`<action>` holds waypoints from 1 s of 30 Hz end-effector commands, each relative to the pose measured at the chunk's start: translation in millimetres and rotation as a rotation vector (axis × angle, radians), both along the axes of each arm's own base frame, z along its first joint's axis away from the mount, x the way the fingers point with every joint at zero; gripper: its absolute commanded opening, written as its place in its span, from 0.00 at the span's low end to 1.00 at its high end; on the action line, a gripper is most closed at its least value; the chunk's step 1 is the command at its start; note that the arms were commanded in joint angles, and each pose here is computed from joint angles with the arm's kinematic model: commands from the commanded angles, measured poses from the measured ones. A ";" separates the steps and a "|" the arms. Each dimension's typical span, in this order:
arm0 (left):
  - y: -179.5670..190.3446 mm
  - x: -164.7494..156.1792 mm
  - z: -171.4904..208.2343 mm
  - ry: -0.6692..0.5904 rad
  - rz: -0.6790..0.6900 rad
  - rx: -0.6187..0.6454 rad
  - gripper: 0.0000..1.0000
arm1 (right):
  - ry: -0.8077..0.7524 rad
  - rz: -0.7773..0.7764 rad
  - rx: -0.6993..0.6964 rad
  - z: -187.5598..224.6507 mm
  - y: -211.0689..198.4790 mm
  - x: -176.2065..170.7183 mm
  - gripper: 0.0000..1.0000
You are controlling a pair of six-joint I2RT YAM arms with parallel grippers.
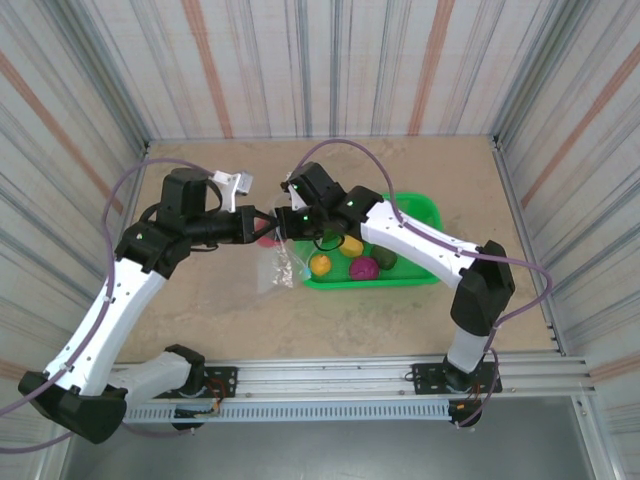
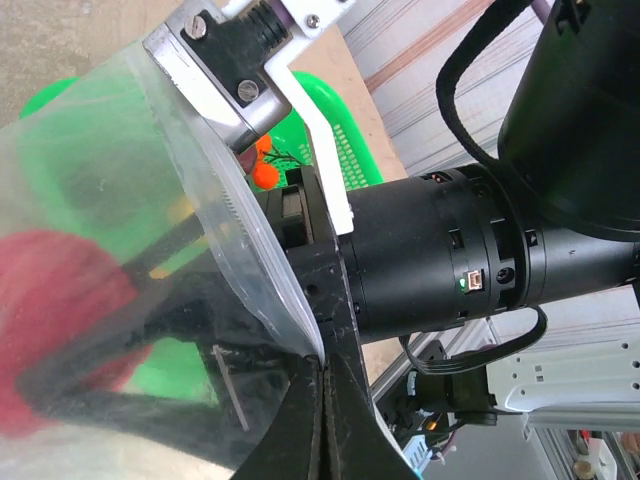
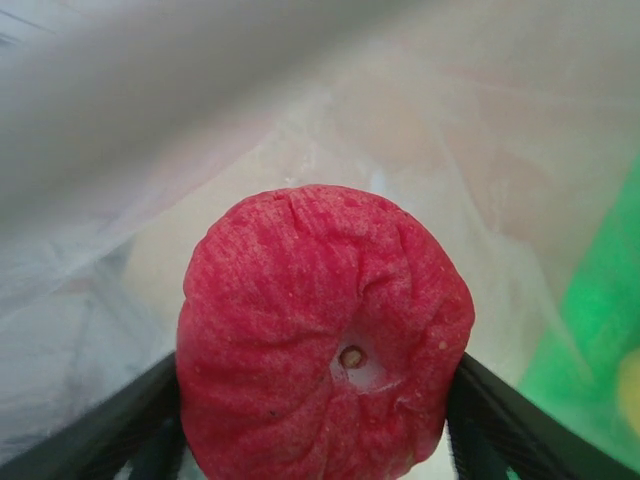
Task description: Place the food in the zip-top bag and seal the zipper
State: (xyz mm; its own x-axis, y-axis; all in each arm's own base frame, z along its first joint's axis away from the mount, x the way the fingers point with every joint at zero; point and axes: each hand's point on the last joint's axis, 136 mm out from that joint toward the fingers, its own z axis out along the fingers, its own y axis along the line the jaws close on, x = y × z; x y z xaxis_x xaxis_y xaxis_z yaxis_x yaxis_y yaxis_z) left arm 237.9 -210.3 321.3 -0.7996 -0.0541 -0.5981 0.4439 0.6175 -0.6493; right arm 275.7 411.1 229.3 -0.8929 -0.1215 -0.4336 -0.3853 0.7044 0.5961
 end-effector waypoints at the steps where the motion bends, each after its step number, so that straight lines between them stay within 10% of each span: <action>1: -0.1 -4.1 2.5 -0.027 -0.015 0.002 0.00 | -0.004 -0.001 0.055 12.2 1.3 -2.9 0.77; 7: 2.8 -1.8 0.6 -0.037 -0.002 0.024 0.00 | -0.023 -0.017 0.090 23.0 -13.4 -1.8 0.75; 12: 6.6 -0.7 -2.0 -0.041 0.013 0.047 0.00 | -0.061 -0.046 0.092 36.3 -31.2 1.0 0.31; 19: 9.9 -0.6 -8.1 -0.032 0.021 0.077 0.00 | -0.144 -0.062 0.121 64.8 -56.0 -0.4 0.00; 30: 16.1 3.5 -11.0 -0.048 0.045 0.126 0.00 | -0.180 -0.217 -0.032 58.1 -141.7 21.5 0.03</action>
State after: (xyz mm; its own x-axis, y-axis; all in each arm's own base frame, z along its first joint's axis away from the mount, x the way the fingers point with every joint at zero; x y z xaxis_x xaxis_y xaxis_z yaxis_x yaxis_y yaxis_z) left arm 242.7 -197.9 307.3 -0.7880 -0.0327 -0.6148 0.4246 0.6943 -0.5811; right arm 296.9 302.5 305.8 -0.7986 0.0618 -0.5987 -0.3723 0.7308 0.5721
